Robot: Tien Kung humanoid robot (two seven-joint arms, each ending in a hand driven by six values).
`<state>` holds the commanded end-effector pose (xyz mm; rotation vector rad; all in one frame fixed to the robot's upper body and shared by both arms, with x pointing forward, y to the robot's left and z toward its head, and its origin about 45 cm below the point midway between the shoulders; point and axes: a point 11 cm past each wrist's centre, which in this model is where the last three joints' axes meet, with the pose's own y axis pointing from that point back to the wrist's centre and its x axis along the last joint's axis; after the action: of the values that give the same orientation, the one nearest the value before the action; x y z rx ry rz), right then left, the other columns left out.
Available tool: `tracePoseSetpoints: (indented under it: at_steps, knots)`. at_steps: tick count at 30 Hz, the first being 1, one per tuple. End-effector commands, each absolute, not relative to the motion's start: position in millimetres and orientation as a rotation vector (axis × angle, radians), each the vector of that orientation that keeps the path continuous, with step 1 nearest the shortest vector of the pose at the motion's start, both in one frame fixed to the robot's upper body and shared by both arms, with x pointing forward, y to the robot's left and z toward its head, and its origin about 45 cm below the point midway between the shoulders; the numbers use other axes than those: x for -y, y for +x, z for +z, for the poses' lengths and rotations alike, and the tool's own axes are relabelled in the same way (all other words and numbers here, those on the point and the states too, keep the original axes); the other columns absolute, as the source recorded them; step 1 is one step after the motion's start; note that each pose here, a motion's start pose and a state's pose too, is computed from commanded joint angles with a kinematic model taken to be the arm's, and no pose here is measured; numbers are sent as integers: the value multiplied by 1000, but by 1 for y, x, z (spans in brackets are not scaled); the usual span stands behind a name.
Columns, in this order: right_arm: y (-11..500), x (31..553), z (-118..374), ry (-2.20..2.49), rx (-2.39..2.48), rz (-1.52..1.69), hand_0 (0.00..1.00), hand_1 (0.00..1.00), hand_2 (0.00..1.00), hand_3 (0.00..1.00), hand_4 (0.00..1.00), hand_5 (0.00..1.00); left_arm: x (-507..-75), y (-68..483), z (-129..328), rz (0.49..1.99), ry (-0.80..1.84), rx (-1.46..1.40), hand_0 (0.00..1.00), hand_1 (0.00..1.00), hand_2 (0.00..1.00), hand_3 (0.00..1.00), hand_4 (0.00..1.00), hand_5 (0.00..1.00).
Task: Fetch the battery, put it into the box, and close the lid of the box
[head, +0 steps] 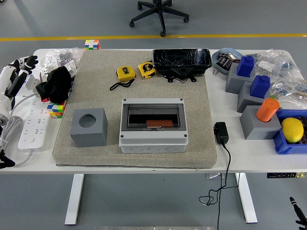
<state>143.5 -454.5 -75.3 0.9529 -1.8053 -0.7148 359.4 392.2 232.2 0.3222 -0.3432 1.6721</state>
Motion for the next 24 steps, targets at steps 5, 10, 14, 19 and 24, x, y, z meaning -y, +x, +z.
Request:
tracePoseSetpoints:
  at_steps: [5, 10, 14, 19, 24]
  knots:
    - [140, 457, -75, 943, 1801, -718, 874, 877, 833, 873, 998, 998, -392, 359, 233, 1679, 307, 342, 789, 803, 763, 758, 998, 998]
    - [140, 454, -77, 954, 1792, -719, 876, 877, 833, 870, 998, 998, -389, 358, 229, 1671, 317, 332, 788, 801, 763, 757, 998, 998]
    - [141, 452, -77, 961, 1786, -720, 876, 877, 833, 870, 998, 998, -386, 358, 224, 1669, 320, 321, 788, 801, 763, 757, 998, 998]
    - [140, 451, -78, 972, 1767, -719, 871, 878, 833, 846, 998, 998, -378, 360, 223, 1645, 322, 322, 783, 797, 759, 752, 998, 998]
    - [143, 449, -79, 1008, 1738, -712, 870, 842, 809, 827, 998, 998, -376, 362, 225, 1641, 319, 327, 780, 793, 756, 743, 998, 998]
